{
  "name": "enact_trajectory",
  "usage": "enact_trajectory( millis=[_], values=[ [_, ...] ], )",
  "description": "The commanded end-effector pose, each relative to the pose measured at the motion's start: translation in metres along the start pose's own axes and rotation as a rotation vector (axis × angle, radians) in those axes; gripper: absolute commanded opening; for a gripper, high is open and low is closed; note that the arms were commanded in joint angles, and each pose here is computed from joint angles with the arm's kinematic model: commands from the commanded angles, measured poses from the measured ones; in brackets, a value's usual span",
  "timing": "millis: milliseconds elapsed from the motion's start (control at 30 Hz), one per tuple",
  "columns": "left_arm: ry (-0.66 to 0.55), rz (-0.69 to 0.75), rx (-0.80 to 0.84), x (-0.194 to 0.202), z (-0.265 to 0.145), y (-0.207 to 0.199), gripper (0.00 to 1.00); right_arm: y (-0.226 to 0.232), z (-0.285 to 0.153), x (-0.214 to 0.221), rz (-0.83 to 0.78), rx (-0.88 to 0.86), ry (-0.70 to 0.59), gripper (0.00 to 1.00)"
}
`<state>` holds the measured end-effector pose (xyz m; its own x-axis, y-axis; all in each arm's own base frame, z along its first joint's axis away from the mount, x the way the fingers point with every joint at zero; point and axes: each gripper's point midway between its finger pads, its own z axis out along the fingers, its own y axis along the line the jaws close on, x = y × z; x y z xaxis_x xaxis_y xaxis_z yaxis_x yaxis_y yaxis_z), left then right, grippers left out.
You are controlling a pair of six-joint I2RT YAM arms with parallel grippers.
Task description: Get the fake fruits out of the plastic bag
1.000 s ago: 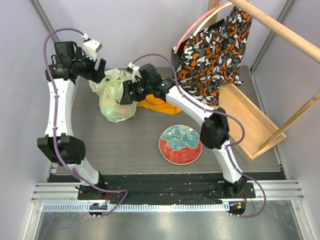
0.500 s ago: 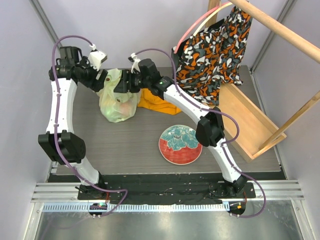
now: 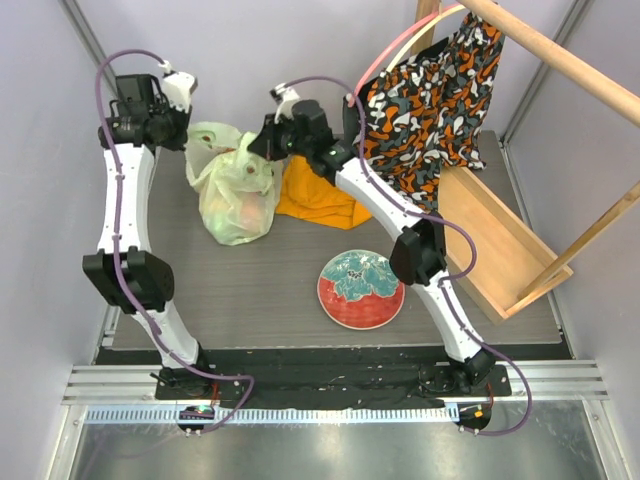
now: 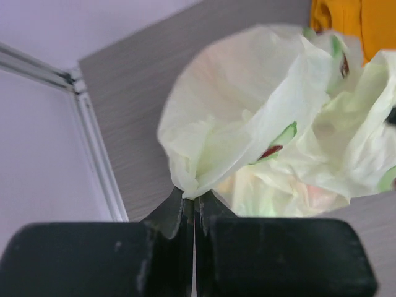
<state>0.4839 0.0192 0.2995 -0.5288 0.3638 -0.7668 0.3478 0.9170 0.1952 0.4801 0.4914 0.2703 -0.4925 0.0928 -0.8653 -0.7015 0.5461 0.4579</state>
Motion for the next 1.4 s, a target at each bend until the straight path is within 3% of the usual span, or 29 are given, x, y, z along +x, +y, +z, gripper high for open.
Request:
enact_trajectory(
  millis=[0,133,233,367,467,667,800,867,900,933,967,1000,1033,1067,1200,1233,1300,1367],
  values=[
    [-0.291,-0.082,-0.221,-0.079,-0.093,0.032,0.00,0.011,-0.037,-0.110,-0.179,-0.050,-0.273,0.01],
    [-0.364,-0.119,-0.316,-0.085,-0.156,0.034,0.00,0.051,-0.073,-0.140,-0.284,-0.158,-0.309,0.01],
    [-0.367,-0.122,-0.341,-0.073,-0.184,0.024,0.00,0.070,-0.095,-0.132,-0.324,-0.212,-0.255,0.01],
    [-0.321,-0.139,-0.348,-0.040,-0.202,0.007,0.00,0.070,-0.111,-0.094,-0.316,-0.234,-0.120,0.01],
    [-0.273,-0.144,-0.363,-0.013,-0.208,-0.001,0.00,0.079,-0.125,-0.084,-0.317,-0.259,-0.087,0.01],
    [-0.053,-0.254,-0.261,0.036,-0.167,-0.019,0.00,0.073,-0.112,-0.081,-0.317,-0.244,-0.086,0.01],
    [0.069,-0.325,-0.204,0.058,-0.113,-0.013,0.00,0.037,-0.064,-0.064,-0.290,-0.188,-0.074,0.01],
    [0.021,-0.314,-0.230,0.042,-0.101,0.001,0.00,0.034,-0.051,-0.082,-0.320,-0.173,-0.138,0.01],
    [0.030,-0.310,-0.238,0.038,-0.086,0.009,0.00,0.010,-0.028,-0.067,-0.309,-0.127,-0.127,0.01],
    [0.034,-0.300,-0.243,0.032,-0.081,0.016,0.00,0.018,-0.030,-0.092,-0.337,-0.125,-0.208,0.01],
    [-0.053,-0.278,-0.274,-0.004,-0.098,0.030,0.00,0.015,-0.027,-0.098,-0.343,-0.112,-0.240,0.01],
    [-0.071,-0.274,-0.285,-0.016,-0.102,0.037,0.00,0.014,-0.024,-0.104,-0.347,-0.103,-0.273,0.01],
    [-0.029,-0.285,-0.271,-0.014,-0.088,0.040,0.00,0.017,-0.028,-0.123,-0.363,-0.085,-0.345,0.01],
    [-0.151,-0.269,-0.314,-0.052,-0.120,0.052,0.00,0.023,-0.034,-0.134,-0.378,-0.083,-0.383,0.01],
    [-0.274,-0.228,-0.354,-0.085,-0.150,0.060,0.00,0.057,-0.070,-0.181,-0.473,-0.102,-0.518,0.01],
    [-0.323,-0.215,-0.369,-0.091,-0.175,0.055,0.00,0.070,-0.085,-0.192,-0.501,-0.119,-0.541,0.01],
    [-0.301,-0.218,-0.354,-0.079,-0.168,0.049,0.00,0.080,-0.097,-0.200,-0.525,-0.130,-0.551,0.01],
    [-0.327,-0.215,-0.351,-0.072,-0.192,0.035,0.00,0.087,-0.105,-0.191,-0.533,-0.155,-0.507,0.01]
  ],
)
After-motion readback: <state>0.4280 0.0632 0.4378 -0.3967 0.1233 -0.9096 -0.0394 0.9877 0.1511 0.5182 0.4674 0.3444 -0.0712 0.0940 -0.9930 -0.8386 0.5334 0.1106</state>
